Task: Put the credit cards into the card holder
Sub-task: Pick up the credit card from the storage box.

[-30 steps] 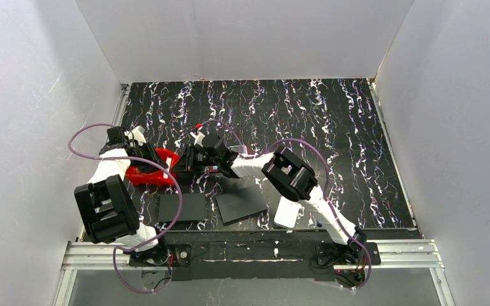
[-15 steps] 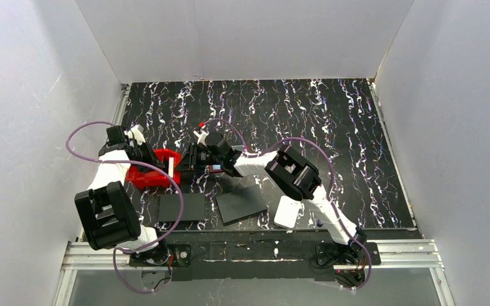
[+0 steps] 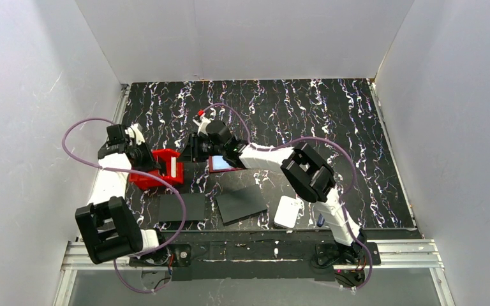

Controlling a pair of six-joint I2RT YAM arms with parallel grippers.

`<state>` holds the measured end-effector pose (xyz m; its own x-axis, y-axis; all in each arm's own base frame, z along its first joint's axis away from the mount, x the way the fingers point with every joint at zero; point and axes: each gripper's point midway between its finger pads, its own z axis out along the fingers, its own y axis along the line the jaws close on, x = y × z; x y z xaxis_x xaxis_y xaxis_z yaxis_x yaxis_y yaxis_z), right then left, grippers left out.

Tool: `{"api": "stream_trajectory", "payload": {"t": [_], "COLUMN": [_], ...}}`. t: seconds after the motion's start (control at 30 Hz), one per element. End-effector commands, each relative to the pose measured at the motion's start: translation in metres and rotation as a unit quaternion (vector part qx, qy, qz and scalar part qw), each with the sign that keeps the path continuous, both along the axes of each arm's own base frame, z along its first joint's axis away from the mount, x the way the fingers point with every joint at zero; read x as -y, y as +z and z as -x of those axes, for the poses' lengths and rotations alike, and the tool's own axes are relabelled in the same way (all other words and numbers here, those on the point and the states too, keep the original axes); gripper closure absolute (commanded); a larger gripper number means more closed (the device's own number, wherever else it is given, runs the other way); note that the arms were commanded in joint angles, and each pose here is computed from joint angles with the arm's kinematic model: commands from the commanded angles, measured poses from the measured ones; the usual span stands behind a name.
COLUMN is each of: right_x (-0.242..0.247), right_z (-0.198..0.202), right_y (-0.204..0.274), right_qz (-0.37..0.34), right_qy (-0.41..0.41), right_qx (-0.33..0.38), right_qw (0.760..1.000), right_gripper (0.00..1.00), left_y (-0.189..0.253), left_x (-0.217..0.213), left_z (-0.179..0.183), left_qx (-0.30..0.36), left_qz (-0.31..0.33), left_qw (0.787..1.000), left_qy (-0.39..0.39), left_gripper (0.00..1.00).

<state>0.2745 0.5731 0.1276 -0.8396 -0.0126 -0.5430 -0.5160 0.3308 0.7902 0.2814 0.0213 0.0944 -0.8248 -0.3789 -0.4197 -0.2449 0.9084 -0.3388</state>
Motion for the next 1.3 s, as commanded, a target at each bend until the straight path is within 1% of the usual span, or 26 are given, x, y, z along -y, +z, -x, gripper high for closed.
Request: {"api": "stream_trajectory", "payload": {"t": [0.0,0.13,0.23,0.33,0.4,0.47,0.5,0.53,0.57,0.6,0.7,0.77,0.9,0.93,1.03,1.13,1.27], "right_x": [0.017,0.032,0.058,0.092,0.117,0.139,0.147,0.158,0.170,0.179,0.192,0.195,0.205,0.205,0.207,0.210,0.211], "right_z": [-0.012,-0.018,-0.024,-0.035,-0.037,-0.036,-0.036,-0.035,-0.029,-0.026,-0.018,-0.015,-0.020,-0.019,-0.017,-0.015,-0.014], "right_y": [0.020,0.020,0.012,0.019,0.032,0.048,0.066,0.080,0.083,0.093,0.114,0.122,0.124,0.127,0.140,0.149,0.154], "right_qz": [0.026,0.057,0.095,0.096,0.083,0.038,-0.011,-0.053,-0.081,-0.111,-0.161,-0.188,-0.222,-0.235,-0.276,-0.301,-0.309], "right_qy": [-0.009,-0.004,0.002,0.014,0.023,0.037,0.045,0.045,0.049,0.047,0.044,0.031,-0.004,-0.003,0.005,0.004,0.003], "right_qx": [0.048,0.062,0.069,0.059,0.060,0.046,0.051,0.045,0.026,0.023,0.020,0.022,-0.006,-0.010,-0.016,-0.020,-0.020], "right_qw": [0.998,0.996,0.993,0.994,0.994,0.998,0.998,0.997,0.995,0.992,0.986,0.981,0.975,0.972,0.961,0.953,0.951], "right_gripper": [0.66,0.63,0.54,0.44,0.34,0.27,0.24,0.22,0.20,0.19,0.16,0.16,0.21,0.23,0.37,0.43,0.51], "left_y": [0.030,0.050,0.083,0.118,0.135,0.145,0.149,0.160,0.166,0.169,0.170,0.172,0.176,0.176,0.175,0.177,0.177], "left_x": [-0.011,-0.016,-0.011,0.021,0.048,0.079,0.094,0.109,0.121,0.135,0.175,0.192,0.208,0.211,0.218,0.221,0.225], "left_z": [0.001,0.001,-0.001,-0.010,-0.016,-0.021,-0.024,-0.030,-0.034,-0.034,-0.034,-0.035,-0.034,-0.033,-0.032,-0.033,-0.035], "left_qx": [0.025,0.040,0.091,0.163,0.205,0.234,0.250,0.281,0.300,0.309,0.323,0.335,0.349,0.348,0.342,0.342,0.338], "left_qz": [-0.042,-0.057,-0.063,-0.003,0.054,0.134,0.170,0.202,0.227,0.249,0.284,0.302,0.331,0.335,0.350,0.362,0.376], "left_qw": [0.999,0.997,0.994,0.986,0.976,0.961,0.950,0.934,0.921,0.911,0.890,0.877,0.861,0.860,0.857,0.853,0.850], "left_qy": [0.008,0.019,0.020,-0.013,-0.041,-0.062,-0.074,-0.089,-0.101,-0.114,-0.155,-0.168,-0.164,-0.164,-0.159,-0.155,-0.148], "left_gripper": [1.00,1.00,1.00,1.00,1.00,1.00,1.00,1.00,1.00,1.00,1.00,1.00,1.00,1.00,1.00,1.00,1.00]}}
